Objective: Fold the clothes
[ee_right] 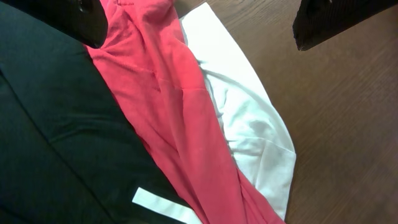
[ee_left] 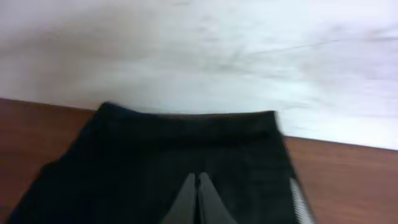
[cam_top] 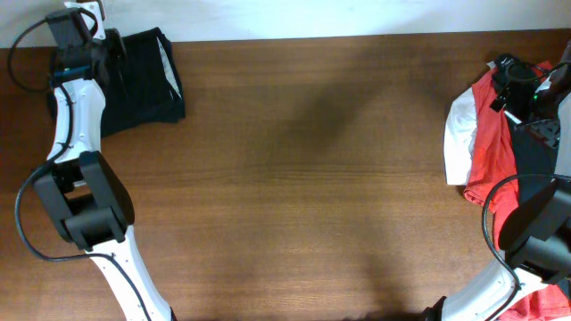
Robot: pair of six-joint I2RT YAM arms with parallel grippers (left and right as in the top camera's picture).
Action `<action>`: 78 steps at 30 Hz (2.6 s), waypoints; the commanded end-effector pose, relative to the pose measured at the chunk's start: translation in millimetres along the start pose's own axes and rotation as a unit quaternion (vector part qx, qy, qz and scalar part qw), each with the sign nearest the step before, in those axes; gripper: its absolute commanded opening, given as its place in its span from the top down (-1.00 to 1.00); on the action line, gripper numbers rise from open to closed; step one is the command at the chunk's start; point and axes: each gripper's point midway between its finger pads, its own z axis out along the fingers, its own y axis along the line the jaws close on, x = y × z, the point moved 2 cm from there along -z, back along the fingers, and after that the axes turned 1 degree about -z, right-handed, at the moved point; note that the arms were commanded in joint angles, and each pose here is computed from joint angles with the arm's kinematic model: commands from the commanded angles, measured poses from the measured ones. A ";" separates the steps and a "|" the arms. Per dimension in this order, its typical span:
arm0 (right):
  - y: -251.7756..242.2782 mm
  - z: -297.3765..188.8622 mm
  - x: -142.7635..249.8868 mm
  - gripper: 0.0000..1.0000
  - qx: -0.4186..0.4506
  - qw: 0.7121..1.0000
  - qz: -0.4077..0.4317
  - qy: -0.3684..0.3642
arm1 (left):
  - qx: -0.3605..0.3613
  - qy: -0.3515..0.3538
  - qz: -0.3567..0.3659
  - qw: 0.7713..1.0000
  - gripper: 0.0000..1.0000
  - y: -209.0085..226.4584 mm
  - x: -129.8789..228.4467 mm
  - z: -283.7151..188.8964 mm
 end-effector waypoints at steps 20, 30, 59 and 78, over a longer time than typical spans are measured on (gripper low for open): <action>0.5 -10.9 -4.9 -0.97 0.001 1.000 0.005 -0.016 | 0.020 0.168 0.008 0.986 -0.49 -34.8 72.4 -13.0; 0.5 -10.9 -4.9 -0.97 0.001 1.000 0.005 -0.016 | 0.118 0.347 -0.075 0.927 -0.49 -75.5 167.8 -25.3; 0.5 -10.9 -4.9 -0.97 0.001 1.000 0.005 -0.016 | 0.046 0.216 -0.153 0.963 -0.89 121.7 136.1 -23.3; 0.5 -10.9 -4.9 -0.98 0.001 1.000 0.005 -0.016 | 0.072 0.147 -0.055 0.985 0.99 24.7 36.1 -23.5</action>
